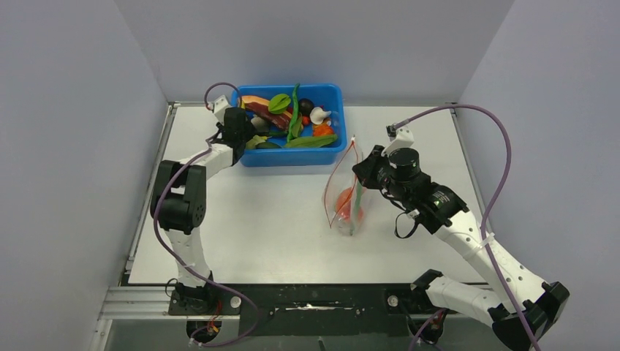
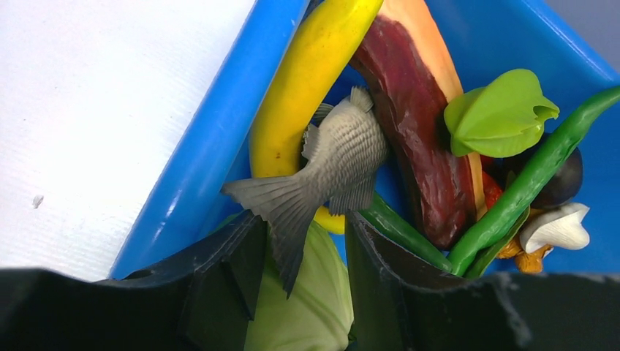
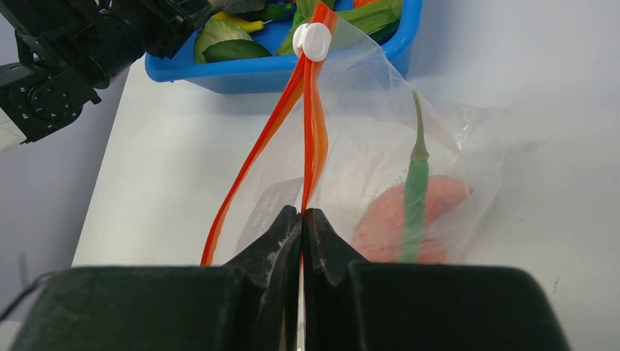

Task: Place the food in the zip-top bag and seal the zipper
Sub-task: Pick up the fake fish from the bin.

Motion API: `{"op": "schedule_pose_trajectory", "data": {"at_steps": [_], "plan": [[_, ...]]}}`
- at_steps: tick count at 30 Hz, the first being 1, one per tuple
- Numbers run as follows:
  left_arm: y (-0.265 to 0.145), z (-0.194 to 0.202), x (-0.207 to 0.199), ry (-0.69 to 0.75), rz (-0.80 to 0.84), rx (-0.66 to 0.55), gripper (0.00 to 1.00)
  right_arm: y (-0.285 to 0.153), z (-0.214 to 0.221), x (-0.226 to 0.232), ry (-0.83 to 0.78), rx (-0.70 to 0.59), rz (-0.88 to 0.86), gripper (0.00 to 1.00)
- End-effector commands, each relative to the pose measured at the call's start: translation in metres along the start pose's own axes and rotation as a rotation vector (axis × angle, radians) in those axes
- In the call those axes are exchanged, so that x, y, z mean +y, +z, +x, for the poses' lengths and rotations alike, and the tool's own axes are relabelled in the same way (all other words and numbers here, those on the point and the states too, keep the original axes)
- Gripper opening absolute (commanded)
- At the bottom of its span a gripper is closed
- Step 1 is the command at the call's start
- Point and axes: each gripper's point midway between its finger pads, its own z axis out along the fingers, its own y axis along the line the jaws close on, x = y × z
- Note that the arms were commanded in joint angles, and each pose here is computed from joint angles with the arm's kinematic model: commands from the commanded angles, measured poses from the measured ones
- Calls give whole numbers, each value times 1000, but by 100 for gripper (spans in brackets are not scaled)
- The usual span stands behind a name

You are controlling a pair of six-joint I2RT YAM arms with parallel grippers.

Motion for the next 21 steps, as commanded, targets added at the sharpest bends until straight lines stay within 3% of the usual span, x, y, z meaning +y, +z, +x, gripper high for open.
{"op": "schedule_pose_trajectory", "data": {"at_steps": [1,8,15,21], "plan": [[8,-32,-28,-55,101,-98,41,-7,-33,14,14,-97,-46,0],[15,-29,-40,-38,151,-84,32,-5,-34,14,17,-100,-49,0],[10,-32,-46,-27,189,-91,1,-4,-33,15,20,-91,-56,0],[-1,-39,-51,1,227,-106,0,-5,-30,14,35,-89,-55,0]]}}
